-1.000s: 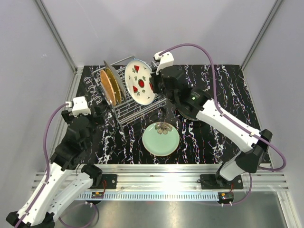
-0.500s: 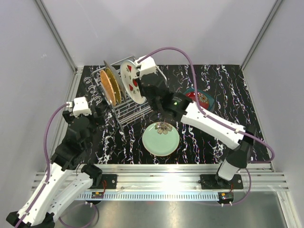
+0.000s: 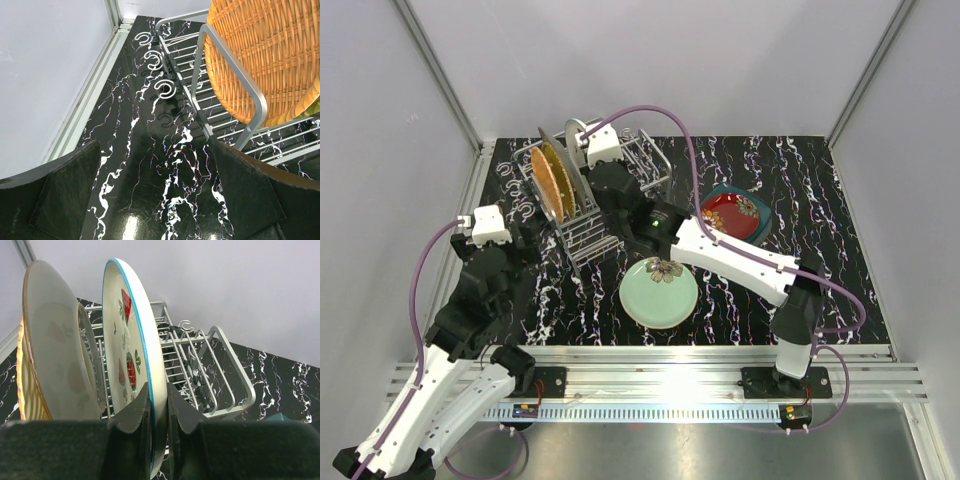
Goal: Load the plates into the dish rack
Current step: Insert the plate into the dish rack
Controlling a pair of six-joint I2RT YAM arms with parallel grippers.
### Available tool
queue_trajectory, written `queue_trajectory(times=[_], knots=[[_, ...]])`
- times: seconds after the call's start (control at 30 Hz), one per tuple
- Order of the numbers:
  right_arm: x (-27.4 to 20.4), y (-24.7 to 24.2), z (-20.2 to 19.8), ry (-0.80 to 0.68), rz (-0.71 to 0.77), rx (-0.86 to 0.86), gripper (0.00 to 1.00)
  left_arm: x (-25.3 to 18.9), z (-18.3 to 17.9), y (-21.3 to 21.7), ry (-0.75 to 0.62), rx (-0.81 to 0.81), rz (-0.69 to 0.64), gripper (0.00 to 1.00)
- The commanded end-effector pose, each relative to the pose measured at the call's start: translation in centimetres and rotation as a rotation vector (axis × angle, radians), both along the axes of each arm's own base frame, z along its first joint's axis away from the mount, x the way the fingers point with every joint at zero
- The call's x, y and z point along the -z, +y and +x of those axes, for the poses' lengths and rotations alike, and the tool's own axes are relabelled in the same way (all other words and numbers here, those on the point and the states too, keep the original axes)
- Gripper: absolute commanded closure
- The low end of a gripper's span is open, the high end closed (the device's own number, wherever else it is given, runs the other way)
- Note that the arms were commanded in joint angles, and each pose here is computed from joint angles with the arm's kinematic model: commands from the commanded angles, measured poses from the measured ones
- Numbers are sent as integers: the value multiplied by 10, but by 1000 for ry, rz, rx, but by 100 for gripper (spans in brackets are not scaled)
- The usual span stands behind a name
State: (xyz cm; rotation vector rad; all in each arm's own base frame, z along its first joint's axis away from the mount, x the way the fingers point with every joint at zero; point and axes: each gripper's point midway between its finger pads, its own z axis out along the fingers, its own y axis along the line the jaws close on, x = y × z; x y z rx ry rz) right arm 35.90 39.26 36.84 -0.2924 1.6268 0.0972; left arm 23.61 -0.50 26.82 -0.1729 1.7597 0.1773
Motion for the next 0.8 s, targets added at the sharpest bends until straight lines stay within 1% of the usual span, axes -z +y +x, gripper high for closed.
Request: queue_trajectory(times=[0.0, 0.43, 0.7, 0.77], knots=[[-71, -17, 5, -144, 183, 113, 100, -11, 5, -4, -50, 5, -42, 1], [-41, -5, 13, -146, 128, 142, 100, -8, 8, -6, -37, 9, -35, 1], [-24, 6, 11, -130, 97, 112, 100, -8, 8, -6, -37, 8, -33, 1], [-20, 8, 10, -128, 87, 108, 98, -7, 8, -6, -33, 8, -31, 1]])
